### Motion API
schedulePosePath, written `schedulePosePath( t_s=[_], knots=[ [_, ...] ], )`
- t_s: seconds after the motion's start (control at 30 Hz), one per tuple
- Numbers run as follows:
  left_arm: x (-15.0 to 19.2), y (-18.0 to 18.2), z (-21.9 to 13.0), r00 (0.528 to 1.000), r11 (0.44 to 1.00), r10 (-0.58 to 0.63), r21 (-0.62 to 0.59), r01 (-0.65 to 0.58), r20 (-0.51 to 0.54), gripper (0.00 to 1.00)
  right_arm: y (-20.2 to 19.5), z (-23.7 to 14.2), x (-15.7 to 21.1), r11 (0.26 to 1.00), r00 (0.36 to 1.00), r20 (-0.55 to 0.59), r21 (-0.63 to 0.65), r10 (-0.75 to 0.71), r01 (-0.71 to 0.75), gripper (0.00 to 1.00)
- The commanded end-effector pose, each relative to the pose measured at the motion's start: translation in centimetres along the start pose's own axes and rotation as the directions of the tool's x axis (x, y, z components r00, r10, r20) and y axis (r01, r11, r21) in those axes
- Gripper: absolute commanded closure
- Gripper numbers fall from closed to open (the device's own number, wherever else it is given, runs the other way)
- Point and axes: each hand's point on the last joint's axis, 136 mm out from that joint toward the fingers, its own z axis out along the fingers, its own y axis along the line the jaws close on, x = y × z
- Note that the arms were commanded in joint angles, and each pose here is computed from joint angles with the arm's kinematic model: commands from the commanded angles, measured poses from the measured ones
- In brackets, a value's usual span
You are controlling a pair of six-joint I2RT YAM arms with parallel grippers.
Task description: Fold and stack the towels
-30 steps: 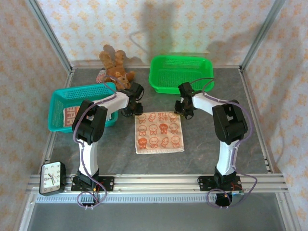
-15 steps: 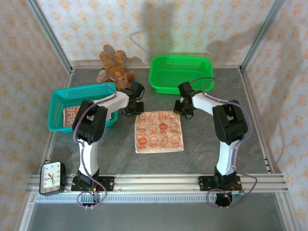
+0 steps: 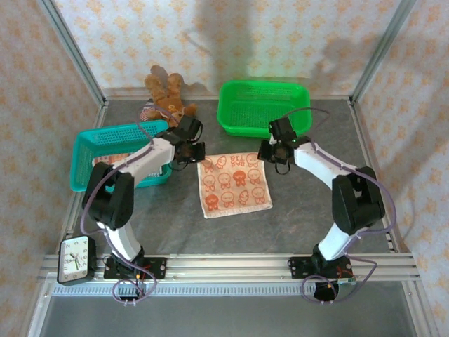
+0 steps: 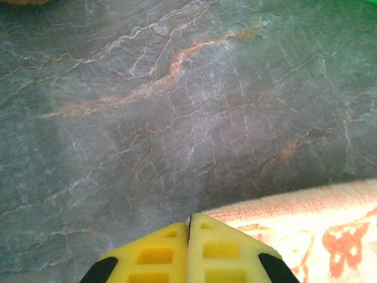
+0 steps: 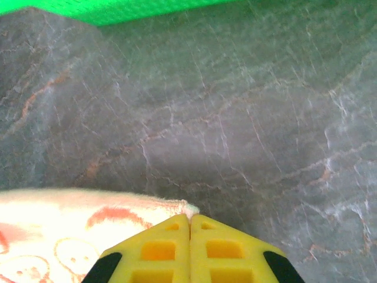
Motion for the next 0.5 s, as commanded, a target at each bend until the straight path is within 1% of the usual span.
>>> schedulePosePath(
  t_s=[0.0,0.17,0.33,0.47],
  knots=[
    [0.9,-0.8,-0.6,0.998,0.999,0.033,0.036,-0.035,0.055,1.0,0.3,-1.0,1.1,1.0,1.0,0.028,-0.021,-0.001,0.002,1.0],
    [3.8,-1.5,-1.3,0.994,0.996,0.06,0.055,-0.065,0.088,1.0,-0.3,-1.8,3.9,1.0,0.999,0.04,-0.004,-0.022,0.022,1.0],
    [7.2,-1.5,-1.4,0.992,0.995,0.074,0.06,-0.08,0.099,1.0,-2.0,-2.1,6.7,1.0,0.999,0.043,0.027,-0.013,0.012,1.0],
    [9.9,-1.2,-1.3,0.992,0.994,0.073,0.072,-0.081,0.101,1.0,-2.9,-2.2,8.7,1.0,1.0,0.028,0.029,-0.007,0.006,1.0]
  ],
)
